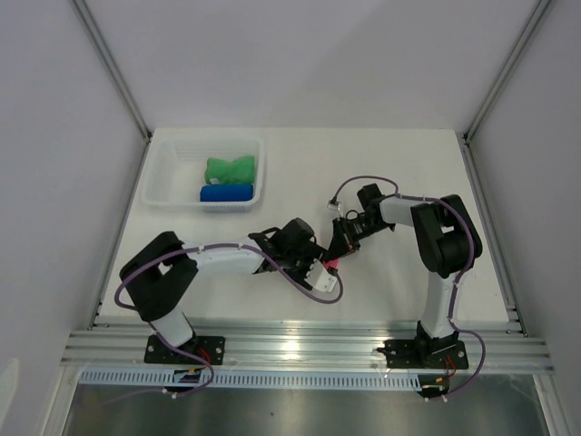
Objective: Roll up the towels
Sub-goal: Place the rolled towel into the container
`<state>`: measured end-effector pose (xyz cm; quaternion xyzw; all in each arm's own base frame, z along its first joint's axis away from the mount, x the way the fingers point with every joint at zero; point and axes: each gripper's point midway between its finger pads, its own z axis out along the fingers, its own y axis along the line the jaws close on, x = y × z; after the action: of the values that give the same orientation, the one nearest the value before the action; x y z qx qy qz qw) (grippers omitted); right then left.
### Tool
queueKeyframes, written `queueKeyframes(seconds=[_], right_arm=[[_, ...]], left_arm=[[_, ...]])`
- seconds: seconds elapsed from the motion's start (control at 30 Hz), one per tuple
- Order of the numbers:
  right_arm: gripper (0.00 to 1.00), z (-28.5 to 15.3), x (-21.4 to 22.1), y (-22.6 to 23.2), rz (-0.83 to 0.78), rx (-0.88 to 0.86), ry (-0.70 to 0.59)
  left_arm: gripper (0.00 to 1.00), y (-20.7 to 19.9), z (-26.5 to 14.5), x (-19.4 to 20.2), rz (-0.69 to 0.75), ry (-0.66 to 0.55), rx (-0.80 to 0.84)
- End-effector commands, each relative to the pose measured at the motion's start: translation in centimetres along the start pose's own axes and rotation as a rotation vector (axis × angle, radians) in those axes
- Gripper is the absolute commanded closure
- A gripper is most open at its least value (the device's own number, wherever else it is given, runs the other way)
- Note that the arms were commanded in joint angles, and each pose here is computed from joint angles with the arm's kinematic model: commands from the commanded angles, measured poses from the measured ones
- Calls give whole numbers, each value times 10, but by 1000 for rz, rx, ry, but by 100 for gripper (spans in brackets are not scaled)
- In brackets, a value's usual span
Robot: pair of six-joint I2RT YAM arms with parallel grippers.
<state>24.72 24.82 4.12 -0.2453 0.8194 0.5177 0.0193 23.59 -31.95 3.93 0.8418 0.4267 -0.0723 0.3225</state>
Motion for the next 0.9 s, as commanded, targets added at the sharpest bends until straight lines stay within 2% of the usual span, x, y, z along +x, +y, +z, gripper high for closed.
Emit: queueKeyframes(seconds=[0.0,0.17,0.23,0.5,0.57,0.63,0.87], right_arm=[[99,0,-11,-19,-57,76,-14],[87,-7,-21,-18,-60,113,-35],[79,-14,-28,-16,-74,144,-46],[74,-67,-38,-37,-43,410,-112],[74,-83,-45,-34,-59,438,-153],[73,-95,-51,-28,-78,462,-181],[69,-107,-49,-30,-65,498,-185]], left_arm=[[31,4,8,6,-47,30,29],[40,-12,12,13,-39,50,108],[46,-16,14,14,-37,49,127],[58,-31,7,13,-66,31,245],[57,-22,4,7,-72,-2,254],[53,-34,0,7,-89,-8,323],[47,-37,-2,6,-112,-2,378]])
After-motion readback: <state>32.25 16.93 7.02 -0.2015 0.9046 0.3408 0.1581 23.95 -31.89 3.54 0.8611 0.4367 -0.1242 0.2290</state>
